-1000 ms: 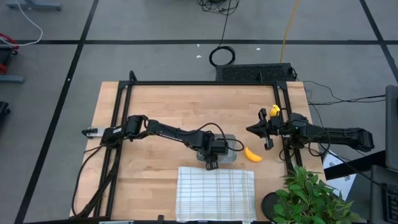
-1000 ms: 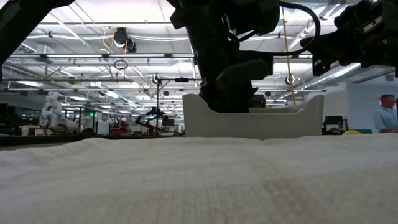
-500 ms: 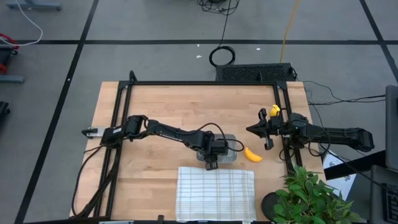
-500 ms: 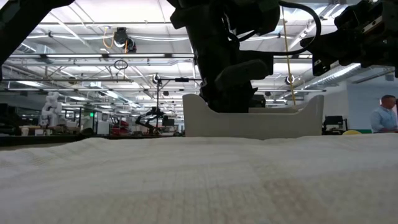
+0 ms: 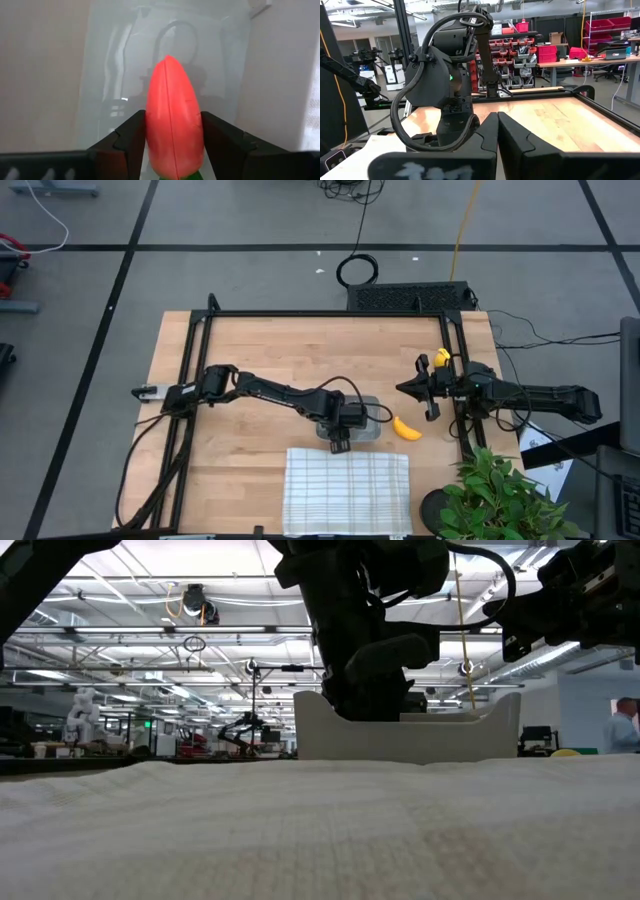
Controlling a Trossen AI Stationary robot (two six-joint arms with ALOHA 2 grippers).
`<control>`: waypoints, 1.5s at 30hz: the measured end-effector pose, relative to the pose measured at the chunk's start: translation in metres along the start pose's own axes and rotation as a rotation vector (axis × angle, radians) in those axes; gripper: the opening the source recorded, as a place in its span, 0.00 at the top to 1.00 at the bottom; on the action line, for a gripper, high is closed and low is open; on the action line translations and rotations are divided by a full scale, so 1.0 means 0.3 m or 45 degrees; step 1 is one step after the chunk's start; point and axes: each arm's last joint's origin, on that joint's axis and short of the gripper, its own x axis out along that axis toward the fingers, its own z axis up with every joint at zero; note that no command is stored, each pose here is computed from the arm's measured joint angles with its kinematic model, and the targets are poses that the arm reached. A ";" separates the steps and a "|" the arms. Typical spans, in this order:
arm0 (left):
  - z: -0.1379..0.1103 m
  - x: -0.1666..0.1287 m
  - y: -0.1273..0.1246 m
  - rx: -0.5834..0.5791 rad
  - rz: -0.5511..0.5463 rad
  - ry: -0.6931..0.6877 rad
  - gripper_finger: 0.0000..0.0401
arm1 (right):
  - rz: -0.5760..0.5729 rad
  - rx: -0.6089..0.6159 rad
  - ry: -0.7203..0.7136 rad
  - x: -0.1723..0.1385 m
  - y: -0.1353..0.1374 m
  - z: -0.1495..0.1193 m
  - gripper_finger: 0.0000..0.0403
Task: Pick and placing Produce into tupperware
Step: Put the carrot into the gray bin, then put the banana into the gray bin
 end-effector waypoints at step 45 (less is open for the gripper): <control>0.065 -0.195 0.024 0.162 0.068 0.087 0.41 | -0.003 0.007 0.026 0.000 -0.001 -0.007 1.00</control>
